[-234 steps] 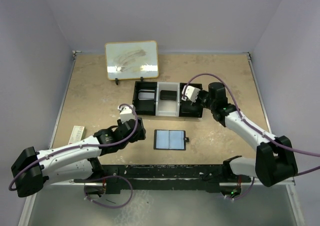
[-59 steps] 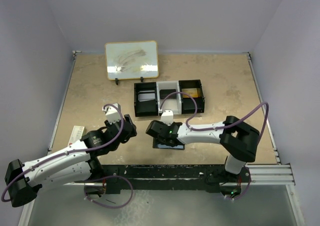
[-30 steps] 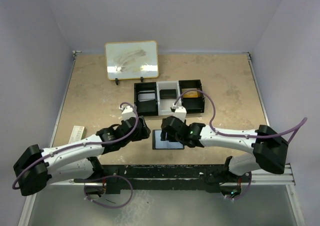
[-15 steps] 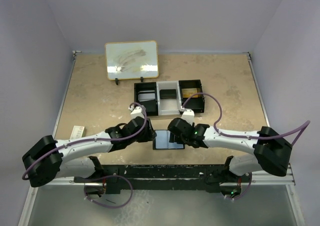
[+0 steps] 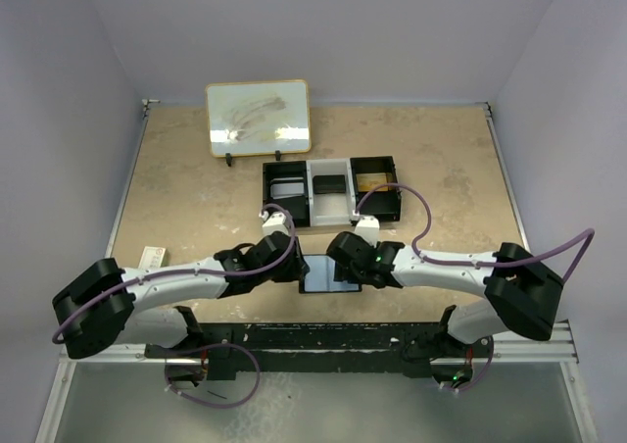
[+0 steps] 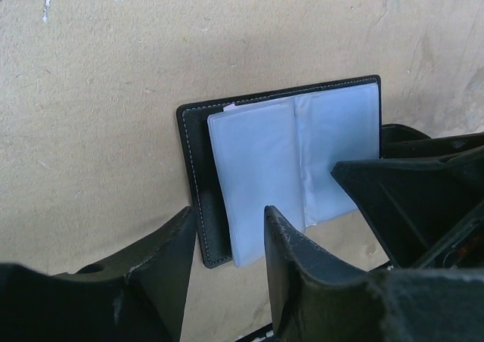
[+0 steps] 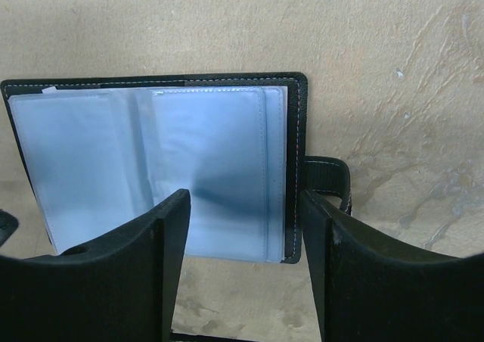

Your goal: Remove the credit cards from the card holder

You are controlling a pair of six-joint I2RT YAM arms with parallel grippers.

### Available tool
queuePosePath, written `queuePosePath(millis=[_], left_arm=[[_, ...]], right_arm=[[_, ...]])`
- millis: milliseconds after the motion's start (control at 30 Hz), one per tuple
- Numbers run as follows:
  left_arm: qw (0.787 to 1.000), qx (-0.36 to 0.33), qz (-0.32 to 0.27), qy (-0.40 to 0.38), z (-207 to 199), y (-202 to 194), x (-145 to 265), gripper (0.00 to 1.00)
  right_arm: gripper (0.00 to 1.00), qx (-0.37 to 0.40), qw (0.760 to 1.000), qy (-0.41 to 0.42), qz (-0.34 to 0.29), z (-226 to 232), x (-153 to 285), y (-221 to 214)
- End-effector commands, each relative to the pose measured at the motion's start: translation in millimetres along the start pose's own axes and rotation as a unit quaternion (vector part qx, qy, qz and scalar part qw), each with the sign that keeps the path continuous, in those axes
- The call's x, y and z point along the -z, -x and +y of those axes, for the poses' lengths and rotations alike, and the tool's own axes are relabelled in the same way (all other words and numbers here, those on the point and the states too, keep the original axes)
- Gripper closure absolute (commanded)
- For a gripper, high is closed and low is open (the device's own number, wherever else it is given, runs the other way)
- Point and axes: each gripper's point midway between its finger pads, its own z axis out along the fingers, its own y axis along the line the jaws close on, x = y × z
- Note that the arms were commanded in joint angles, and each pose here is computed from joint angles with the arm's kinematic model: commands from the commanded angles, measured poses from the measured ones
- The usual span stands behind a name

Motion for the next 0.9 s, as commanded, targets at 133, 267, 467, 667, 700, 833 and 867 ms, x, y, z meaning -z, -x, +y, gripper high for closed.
queuePosePath(millis=[133, 267, 467, 667, 700, 833, 867], left_arm=[[1.000, -0.017, 0.005, -0.013, -9.7, -4.5, -9.7, 0.67], [1.000, -0.021, 0.011, -0.001, -4.2, -10.8, -13.8, 0.74], [1.000, -0.024, 0.012, 0.001, -3.4, -12.8, -14.6, 0.79], [1.000, -0.025, 0.014, -0.001, -4.2, -15.0, -16.6, 0.87], [1.000, -0.025, 0.015, -0.001, -4.6, -15.4, -16.9, 0.88], [1.000, -0.025, 0.015, -0.003, -6.0, -16.4, -17.4, 0.92], [1.000, -0.025, 0.015, -0.003, -5.8, -16.9, -17.6, 0.92]], right_arm=[[0.40, -0.002, 1.000, 0.011, -0.013, 16.3, 3.9, 16.6], [0.41, 0.000, 1.000, 0.015, -0.012, 19.8, 2.9, 16.6], [0.39, 0.001, 1.000, -0.015, -0.003, 11.0, -6.0, 10.0], [0.41, 0.023, 1.000, -0.018, -0.004, 18.9, -17.4, 10.1], [0.44, 0.022, 1.000, -0.013, -0.002, 21.2, -18.1, 9.5], [0.57, 0.029, 0.999, 0.019, -0.005, 35.0, -16.1, 12.4], [0.58, 0.033, 0.999, 0.028, -0.005, 38.6, -15.0, 13.1]])
